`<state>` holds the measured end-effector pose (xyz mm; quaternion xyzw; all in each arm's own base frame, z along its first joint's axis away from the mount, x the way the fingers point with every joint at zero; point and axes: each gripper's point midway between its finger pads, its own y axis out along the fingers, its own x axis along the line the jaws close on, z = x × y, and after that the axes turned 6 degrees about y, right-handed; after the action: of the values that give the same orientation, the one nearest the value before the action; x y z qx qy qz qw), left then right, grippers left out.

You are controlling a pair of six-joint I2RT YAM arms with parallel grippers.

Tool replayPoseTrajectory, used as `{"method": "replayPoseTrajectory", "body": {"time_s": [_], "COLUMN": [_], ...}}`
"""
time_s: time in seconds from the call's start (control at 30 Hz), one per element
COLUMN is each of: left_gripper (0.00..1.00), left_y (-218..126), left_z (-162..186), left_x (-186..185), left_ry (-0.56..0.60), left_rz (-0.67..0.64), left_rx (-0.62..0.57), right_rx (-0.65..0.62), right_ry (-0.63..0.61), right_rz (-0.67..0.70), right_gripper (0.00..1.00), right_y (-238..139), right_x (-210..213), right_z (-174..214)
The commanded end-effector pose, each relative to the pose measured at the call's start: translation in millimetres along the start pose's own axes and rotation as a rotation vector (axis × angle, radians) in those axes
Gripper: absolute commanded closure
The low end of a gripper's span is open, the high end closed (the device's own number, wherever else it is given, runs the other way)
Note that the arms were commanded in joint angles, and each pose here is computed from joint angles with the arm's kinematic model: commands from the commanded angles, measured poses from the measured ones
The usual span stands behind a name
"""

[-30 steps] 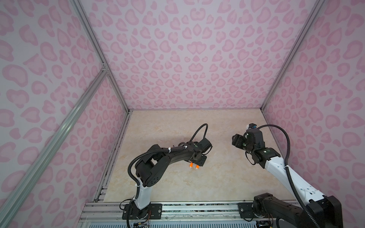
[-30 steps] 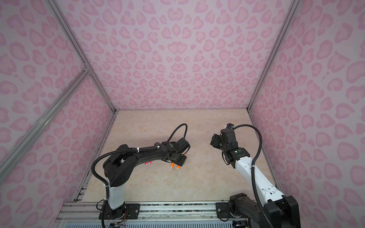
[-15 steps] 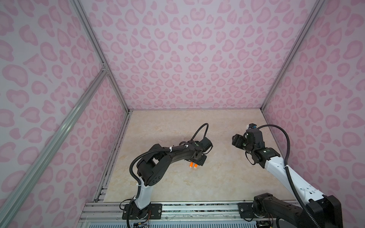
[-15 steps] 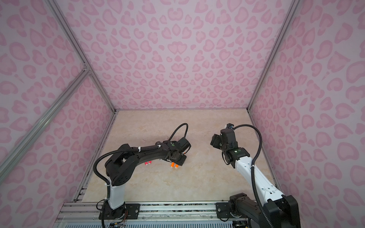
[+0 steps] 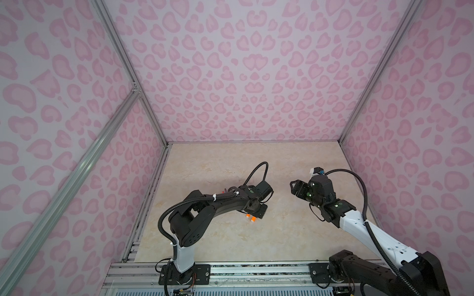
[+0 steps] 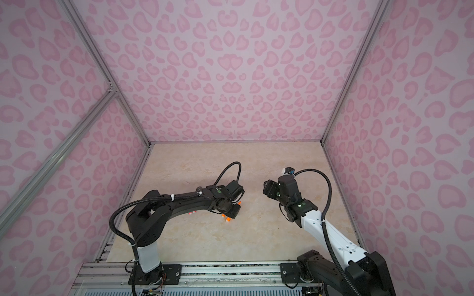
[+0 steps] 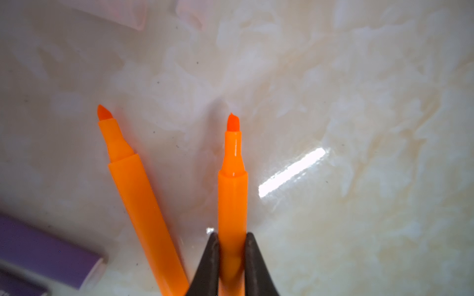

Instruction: Insert the pens into the pen caps

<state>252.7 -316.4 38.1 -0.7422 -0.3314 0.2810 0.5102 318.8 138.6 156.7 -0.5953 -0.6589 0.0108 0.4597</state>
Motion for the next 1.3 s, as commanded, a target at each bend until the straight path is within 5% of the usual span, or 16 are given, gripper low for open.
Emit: {"method": "replayPoseTrajectory", "body": {"time_s": [0.0, 0.23, 0.53, 0.97, 1.27], "left_gripper": [0.93, 0.93, 0.95, 0.96, 0.96], "left_y": [-31, -73, -115, -122, -127], "left_z": [-26, -35, -36, -36, -36], "left_x": [-10, -15, -18, -27, -26], "left_ry": [0.010, 0.006, 0.013, 0.034, 0.037], "left_rz": [0.069, 0.127, 0.181, 0.233, 0.233], "left_rx": [-0.176, -0.361, -0.530, -0.546, -0.556], "right_rx": [-0.040, -0.058, -0.045, 0.000, 0.014], "right_ry": [0.108, 0.160, 0.231, 0.128, 0.130], "right_rz": [-0.170, -0.294, -0.331, -0.355, -0.347], "right_gripper": [0.21, 0.25, 0.32, 0.33, 0.59], "right_y": [-2, -13, -10, -8, -2], "right_x": [48, 86, 86, 116, 118], "right_z": [6, 43, 59, 77, 85]}}
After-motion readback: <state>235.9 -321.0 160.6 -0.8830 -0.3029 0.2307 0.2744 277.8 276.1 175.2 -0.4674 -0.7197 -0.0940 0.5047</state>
